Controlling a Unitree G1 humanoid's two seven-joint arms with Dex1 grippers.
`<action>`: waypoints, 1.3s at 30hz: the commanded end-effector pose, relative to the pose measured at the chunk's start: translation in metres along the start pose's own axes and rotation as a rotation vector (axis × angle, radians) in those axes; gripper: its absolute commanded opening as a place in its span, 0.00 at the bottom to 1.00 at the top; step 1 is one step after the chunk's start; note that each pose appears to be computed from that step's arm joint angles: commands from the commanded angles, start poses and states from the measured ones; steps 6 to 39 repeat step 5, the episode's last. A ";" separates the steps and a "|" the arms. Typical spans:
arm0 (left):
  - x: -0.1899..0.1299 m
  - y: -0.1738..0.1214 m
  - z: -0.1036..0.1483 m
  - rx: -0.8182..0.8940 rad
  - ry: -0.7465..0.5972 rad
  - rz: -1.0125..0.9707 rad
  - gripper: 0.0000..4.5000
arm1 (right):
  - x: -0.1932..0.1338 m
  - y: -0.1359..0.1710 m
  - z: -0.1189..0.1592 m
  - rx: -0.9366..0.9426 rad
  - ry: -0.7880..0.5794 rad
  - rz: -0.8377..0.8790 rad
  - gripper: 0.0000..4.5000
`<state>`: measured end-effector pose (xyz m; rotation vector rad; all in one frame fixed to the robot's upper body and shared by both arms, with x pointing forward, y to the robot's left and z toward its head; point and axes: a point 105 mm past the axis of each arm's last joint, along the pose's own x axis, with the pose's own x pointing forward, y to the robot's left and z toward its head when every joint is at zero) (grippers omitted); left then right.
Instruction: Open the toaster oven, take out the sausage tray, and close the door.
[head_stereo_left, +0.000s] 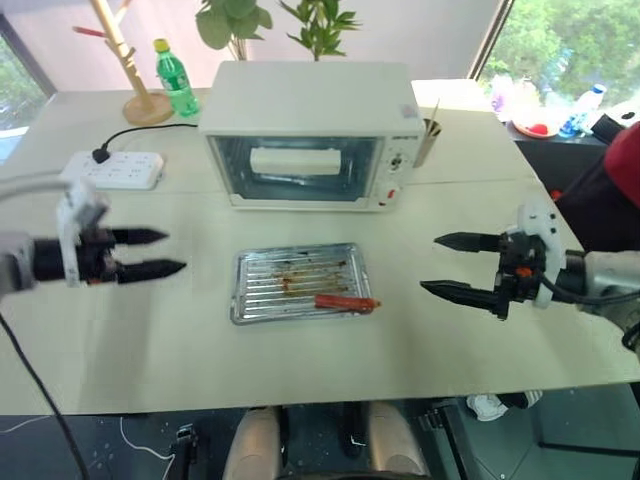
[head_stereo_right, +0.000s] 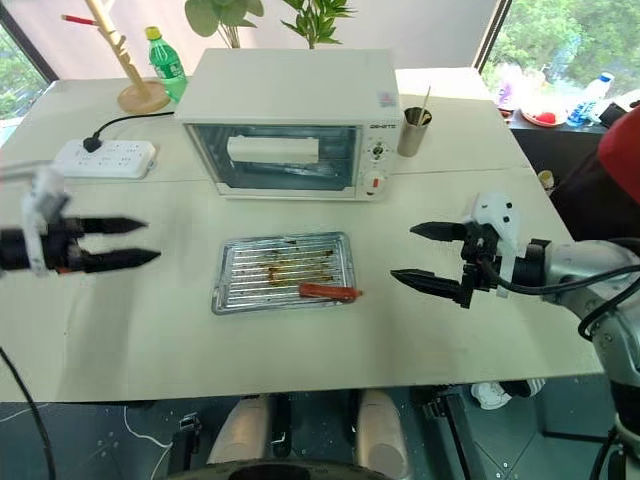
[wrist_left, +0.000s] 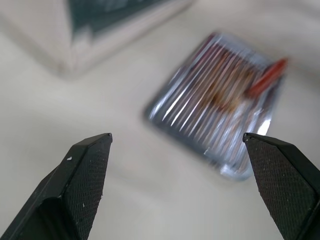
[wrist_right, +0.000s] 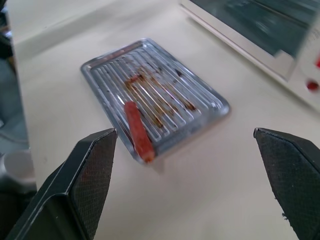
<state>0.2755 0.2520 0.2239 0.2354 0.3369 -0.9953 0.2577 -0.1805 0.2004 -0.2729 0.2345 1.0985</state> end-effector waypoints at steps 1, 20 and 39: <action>-0.003 -0.016 0.015 0.078 0.005 -0.067 0.99 | -0.001 0.006 0.010 -0.021 -0.004 0.091 1.00; -0.003 -0.017 0.013 0.085 0.029 -0.075 0.99 | 0.003 0.008 0.013 -0.045 0.003 0.126 1.00; -0.003 -0.017 0.013 0.085 0.029 -0.075 0.99 | 0.003 0.008 0.013 -0.045 0.003 0.126 1.00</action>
